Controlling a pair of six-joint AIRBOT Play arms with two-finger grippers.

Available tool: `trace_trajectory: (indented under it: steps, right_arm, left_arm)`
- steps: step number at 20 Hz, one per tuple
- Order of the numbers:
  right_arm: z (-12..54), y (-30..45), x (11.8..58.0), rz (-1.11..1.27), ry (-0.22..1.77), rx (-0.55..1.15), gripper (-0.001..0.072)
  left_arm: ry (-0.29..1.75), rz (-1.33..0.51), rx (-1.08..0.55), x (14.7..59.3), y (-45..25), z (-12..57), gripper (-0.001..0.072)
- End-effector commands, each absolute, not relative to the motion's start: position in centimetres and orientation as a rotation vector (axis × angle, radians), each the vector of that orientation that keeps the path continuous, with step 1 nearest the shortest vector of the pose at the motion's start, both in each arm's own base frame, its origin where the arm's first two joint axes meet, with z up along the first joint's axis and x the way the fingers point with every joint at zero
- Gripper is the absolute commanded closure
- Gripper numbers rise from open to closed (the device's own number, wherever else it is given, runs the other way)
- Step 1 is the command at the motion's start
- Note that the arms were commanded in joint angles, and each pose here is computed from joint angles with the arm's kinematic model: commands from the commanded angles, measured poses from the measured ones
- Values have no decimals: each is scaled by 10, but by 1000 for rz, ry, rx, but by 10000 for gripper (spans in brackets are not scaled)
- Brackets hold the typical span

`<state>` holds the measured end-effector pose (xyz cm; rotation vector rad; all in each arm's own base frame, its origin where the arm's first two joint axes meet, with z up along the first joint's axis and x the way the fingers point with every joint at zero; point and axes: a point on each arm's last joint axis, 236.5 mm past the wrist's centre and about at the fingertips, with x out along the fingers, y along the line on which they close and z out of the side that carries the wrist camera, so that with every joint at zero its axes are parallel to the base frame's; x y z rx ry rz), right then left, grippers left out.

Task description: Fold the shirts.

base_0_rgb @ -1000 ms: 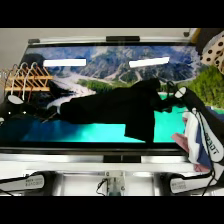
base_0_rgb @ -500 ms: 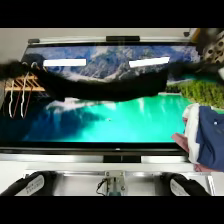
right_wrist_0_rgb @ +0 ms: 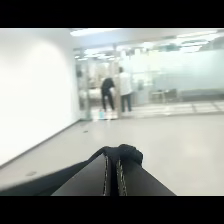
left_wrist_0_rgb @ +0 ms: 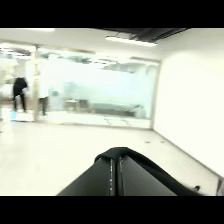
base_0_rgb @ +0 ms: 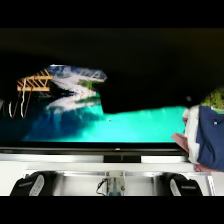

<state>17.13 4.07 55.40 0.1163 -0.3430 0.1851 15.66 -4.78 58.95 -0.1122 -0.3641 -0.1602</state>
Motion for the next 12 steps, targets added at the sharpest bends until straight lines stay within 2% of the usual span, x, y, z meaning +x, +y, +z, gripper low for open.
trace_trajectory:
  steps: [1,4,6,10,12]
  right_arm:
    - [529,13,144,44,-255,78,647]
    - [499,3,172,1,-112,55,647]
    - [460,2,205,1,66,32,647]
    - [318,0,284,13,607,30,647]
    - [246,-2,330,24,769,29,647]
  left_arm:
    - [-215,15,-108,122,-22,548,679]
    - [-93,38,-109,135,-16,519,679]
    - [18,43,-125,158,-10,490,679]
    - [384,59,-200,231,8,370,679]
    - [564,35,-219,271,12,292,679]
